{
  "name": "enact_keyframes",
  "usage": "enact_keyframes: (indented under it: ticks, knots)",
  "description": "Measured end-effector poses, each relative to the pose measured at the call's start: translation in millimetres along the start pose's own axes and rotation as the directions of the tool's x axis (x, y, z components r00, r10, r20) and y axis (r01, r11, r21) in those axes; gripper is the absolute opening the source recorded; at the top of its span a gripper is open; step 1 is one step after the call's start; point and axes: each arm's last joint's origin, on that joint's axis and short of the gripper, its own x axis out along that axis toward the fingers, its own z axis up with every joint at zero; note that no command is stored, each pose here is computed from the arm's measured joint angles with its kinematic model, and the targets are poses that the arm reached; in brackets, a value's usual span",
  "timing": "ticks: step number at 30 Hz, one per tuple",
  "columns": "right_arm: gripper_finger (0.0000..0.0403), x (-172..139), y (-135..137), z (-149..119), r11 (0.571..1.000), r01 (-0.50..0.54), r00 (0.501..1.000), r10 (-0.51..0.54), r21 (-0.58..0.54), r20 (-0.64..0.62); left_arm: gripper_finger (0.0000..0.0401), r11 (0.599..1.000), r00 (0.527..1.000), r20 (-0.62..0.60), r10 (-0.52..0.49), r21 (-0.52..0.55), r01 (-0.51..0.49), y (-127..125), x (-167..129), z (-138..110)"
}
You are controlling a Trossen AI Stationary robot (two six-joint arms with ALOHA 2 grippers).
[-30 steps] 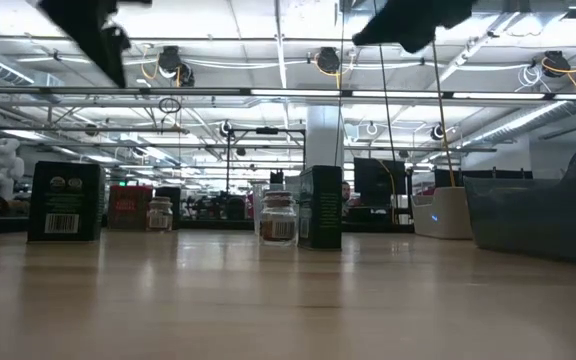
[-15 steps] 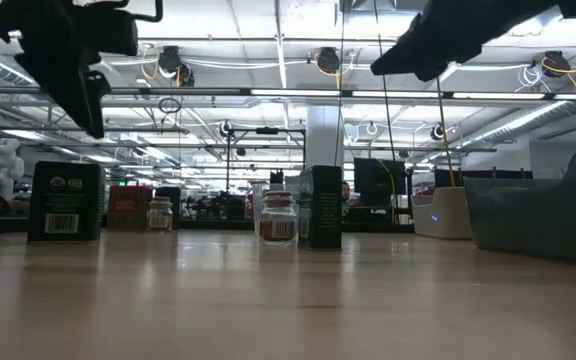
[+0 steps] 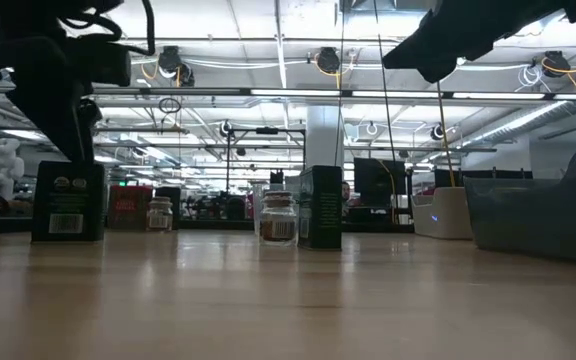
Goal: Sort spices by type
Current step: Put the black seasoning can into the transparent bin
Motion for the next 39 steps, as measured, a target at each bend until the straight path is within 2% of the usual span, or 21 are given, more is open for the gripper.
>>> enact_keyframes:
  ticks: [7,17,22,39]
  knots:
    - [0.0000,0.0,0.1,-0.3,1.000,0.000,1.000,0.000,-0.001,-0.003,0.0244,0.998,0.998,0.007,-0.058,0.005,0.058,-2.5,2.7,0.8]
    - [0.0000,0.0,0.0,-0.5,1.000,0.000,1.000,0.000,0.000,-0.004,0.0244,0.999,1.000,0.005,-0.002,0.051,0.002,-0.5,-3.6,2.7]
    - [0.0000,0.0,0.0,-0.5,1.000,0.000,1.000,0.000,0.000,-0.004,0.0244,0.998,0.999,0.044,-0.012,0.061,0.009,-1.2,-10.2,6.6]
    - [0.0000,0.0,0.0,-0.5,1.000,0.001,1.000,-0.001,0.001,-0.004,0.0244,0.995,0.991,0.095,-0.097,0.041,0.094,-5.1,-12.8,10.6]
